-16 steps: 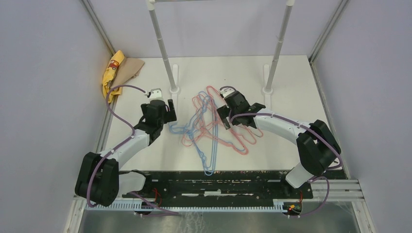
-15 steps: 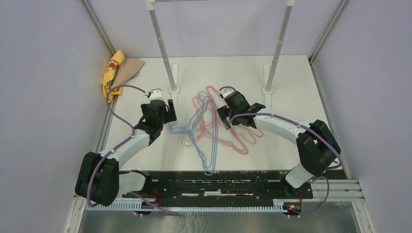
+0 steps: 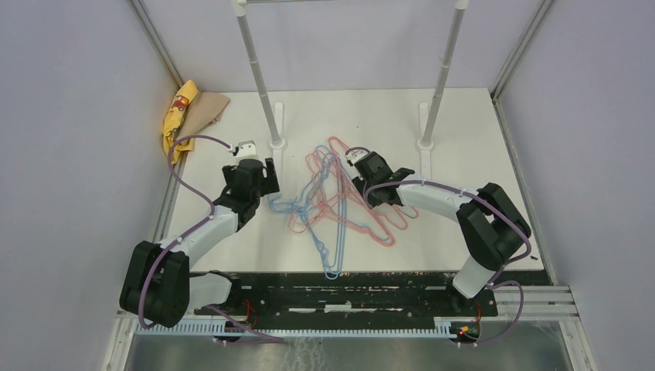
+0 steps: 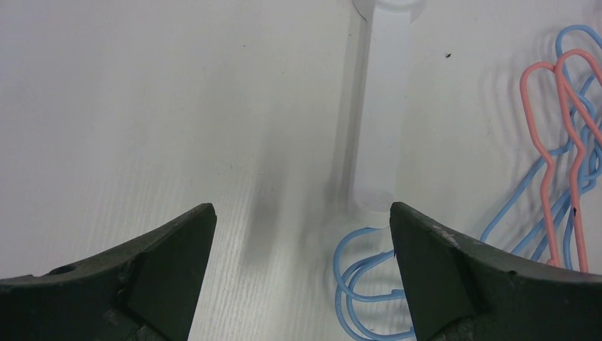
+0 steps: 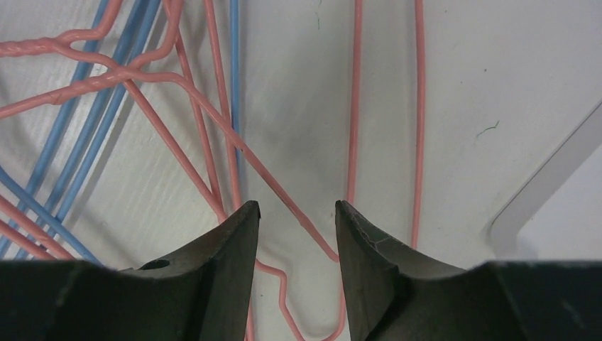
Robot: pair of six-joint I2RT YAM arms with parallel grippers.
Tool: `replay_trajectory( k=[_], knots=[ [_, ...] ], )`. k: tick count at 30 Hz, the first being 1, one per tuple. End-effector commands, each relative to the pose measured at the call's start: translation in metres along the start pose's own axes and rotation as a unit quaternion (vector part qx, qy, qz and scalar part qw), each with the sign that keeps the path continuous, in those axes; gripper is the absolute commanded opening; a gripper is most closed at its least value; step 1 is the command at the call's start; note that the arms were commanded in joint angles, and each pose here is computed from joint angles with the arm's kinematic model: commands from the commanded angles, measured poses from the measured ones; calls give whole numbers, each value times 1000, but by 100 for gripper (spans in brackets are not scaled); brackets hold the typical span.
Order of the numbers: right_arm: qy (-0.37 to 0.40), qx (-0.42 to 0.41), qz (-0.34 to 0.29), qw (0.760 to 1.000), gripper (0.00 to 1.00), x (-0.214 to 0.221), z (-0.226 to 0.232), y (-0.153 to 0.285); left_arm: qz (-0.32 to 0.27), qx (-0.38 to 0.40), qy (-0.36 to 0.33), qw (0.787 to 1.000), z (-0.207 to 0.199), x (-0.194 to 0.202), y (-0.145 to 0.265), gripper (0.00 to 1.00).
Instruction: Organize the hangers
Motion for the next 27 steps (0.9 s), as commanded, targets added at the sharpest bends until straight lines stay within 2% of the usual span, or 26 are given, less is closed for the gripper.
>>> replay_trajectory(
  k=[1, 15, 16, 20, 27],
  knots=[
    [1, -3, -6, 1000, 51, -3, 1, -11, -25, -20, 20, 999, 2, -12, 0, 99],
    [-1, -9, 11, 1000, 48, -2, 4, -26, -29, -33, 19, 999, 6, -11, 2, 99],
    [-1, -11, 12, 1000, 43, -2, 5, -28, -29, -34, 19, 999, 6, -11, 2, 99],
    [-2, -11, 13, 1000, 15, -2, 5, -27, -32, -34, 22, 999, 6, -11, 3, 99],
    [-4, -31, 7, 1000, 1, -11, 5, -8, -31, -35, 25, 999, 6, -10, 2, 99]
  ],
)
Point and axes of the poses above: each gripper's point midway between its finger pads, its own y axis back along the fingers, its own z axis along the line the jaws close on, x = y × z, the point moved 8 cm from there along y, back along the fingers, and after that the axes turned 12 degrees about -y, right-handed, at the moved point
